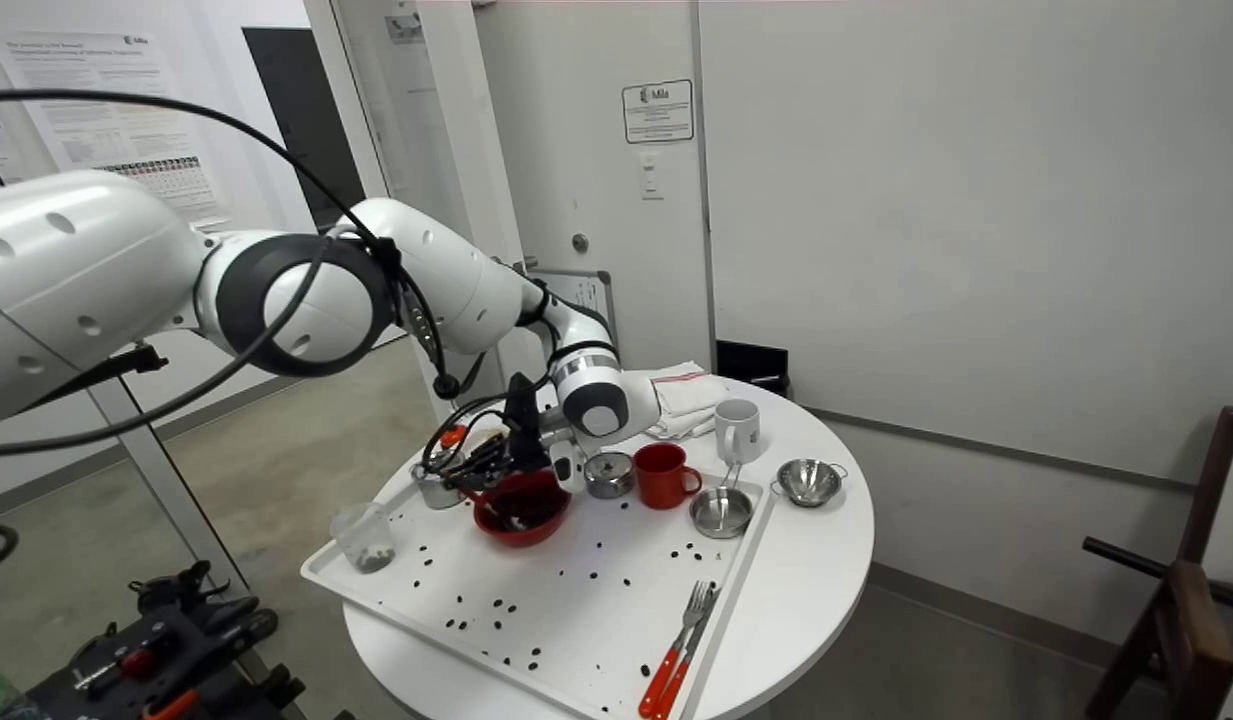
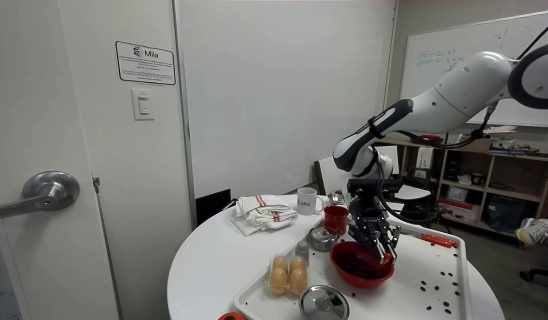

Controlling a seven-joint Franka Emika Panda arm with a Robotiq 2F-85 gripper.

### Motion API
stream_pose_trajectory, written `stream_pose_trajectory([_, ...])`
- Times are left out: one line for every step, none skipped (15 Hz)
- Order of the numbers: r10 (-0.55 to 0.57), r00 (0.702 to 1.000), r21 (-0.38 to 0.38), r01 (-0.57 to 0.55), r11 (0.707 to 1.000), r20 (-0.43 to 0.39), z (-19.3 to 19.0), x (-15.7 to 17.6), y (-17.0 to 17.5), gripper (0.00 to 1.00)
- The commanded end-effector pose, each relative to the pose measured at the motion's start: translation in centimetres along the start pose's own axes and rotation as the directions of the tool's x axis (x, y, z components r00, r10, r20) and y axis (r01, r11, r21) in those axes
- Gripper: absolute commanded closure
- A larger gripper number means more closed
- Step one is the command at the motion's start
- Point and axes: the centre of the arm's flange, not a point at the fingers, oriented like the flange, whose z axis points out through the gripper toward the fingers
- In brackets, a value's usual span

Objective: Use the spoon to stir the contents of the red bowl

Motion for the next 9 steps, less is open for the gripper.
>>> stream_pose_trajectory([0.008,1.000,-0.050,-0.010,0.999,-0.028,0.7,-0.6,-3.0,0.91])
stream_pose_trajectory([0.008,0.999,-0.055,-0.010,0.998,-0.035,0.8,-0.9,-3.6,0.91])
stream_pose_trajectory([0.007,0.999,-0.061,-0.009,0.998,-0.039,0.9,-1.2,-4.1,0.91])
stream_pose_trajectory([0.005,0.999,-0.062,-0.007,0.998,-0.043,0.9,-1.6,-4.6,0.91])
stream_pose_trajectory([0.002,0.999,-0.064,-0.005,0.998,-0.048,0.9,-1.8,-4.9,0.91])
stream_pose_trajectory([0.000,0.999,-0.064,-0.003,0.998,-0.051,0.8,-2.1,-5.3,0.91])
stream_pose_trajectory([-0.003,0.999,-0.064,0.000,0.998,-0.054,0.7,-2.3,-5.6,0.91])
stream_pose_trajectory([-0.005,0.999,-0.064,0.002,0.998,-0.054,0.5,-2.5,-5.9,0.91])
stream_pose_trajectory([-0.007,0.998,-0.063,0.003,0.998,-0.056,0.4,-2.7,-6.0,0.91])
